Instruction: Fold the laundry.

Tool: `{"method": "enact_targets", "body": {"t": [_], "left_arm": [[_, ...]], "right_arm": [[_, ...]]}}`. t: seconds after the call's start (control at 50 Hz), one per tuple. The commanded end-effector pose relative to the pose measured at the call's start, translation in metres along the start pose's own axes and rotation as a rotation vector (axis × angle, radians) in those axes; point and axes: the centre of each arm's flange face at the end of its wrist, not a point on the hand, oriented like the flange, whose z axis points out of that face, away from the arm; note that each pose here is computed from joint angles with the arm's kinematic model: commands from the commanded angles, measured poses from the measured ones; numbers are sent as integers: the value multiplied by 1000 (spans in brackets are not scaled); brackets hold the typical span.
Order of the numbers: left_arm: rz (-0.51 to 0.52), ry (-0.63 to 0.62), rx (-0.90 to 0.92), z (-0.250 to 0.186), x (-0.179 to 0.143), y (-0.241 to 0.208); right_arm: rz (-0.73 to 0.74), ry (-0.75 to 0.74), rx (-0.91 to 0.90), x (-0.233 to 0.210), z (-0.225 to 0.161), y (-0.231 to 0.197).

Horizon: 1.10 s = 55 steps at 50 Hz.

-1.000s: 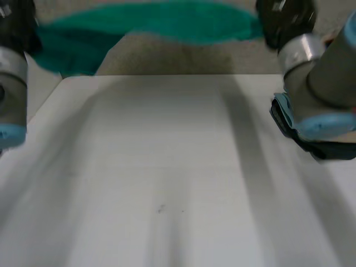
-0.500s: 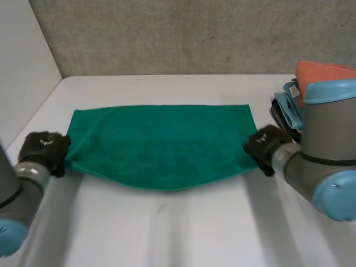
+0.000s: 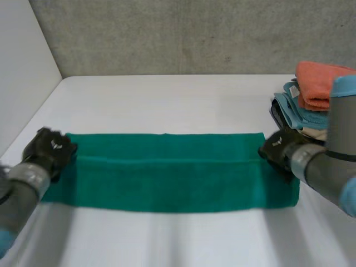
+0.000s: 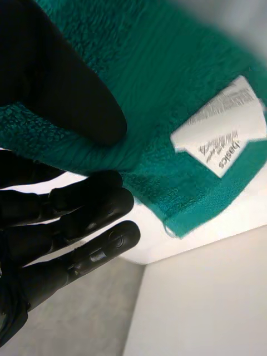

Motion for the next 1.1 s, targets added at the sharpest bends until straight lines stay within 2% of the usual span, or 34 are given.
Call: {"method": "enact_targets", "body": {"t": [0.02, 0.22, 0.38, 0.5, 0.58, 0.66, 0.76, 0.8, 0.82, 0.98, 1.1], "left_arm": [[1, -119, 16, 57, 9, -9], [6, -189, -5, 115, 18, -2], [4, -249, 55, 134, 21, -9], [-11, -282, 148, 129, 27, -31], [-24, -323, 191, 118, 18, -43], [-64, -363, 216, 97, -6, -53], [-210, -335, 239, 68, -12, -56], [-257, -314, 234, 59, -12, -54], [-301, -290, 221, 50, -10, -50], [-465, -229, 153, 29, -4, -29], [-488, -203, 135, 29, -1, -19]], "right_arm": [[-23, 140, 40, 7, 39, -20], [-36, 205, 89, 12, 94, -32], [-66, 308, 166, 21, 121, -42], [-4, 450, 254, 44, 115, -58], [94, 487, 297, 66, 83, -69], [179, 442, 362, 69, 44, -75], [191, 300, 348, 47, 20, -65], [208, 209, 300, 32, 16, -51], [216, 187, 283, 28, 15, -47], [327, 21, 136, -2, 15, 12], [355, 13, 143, -10, 25, 34]]}}
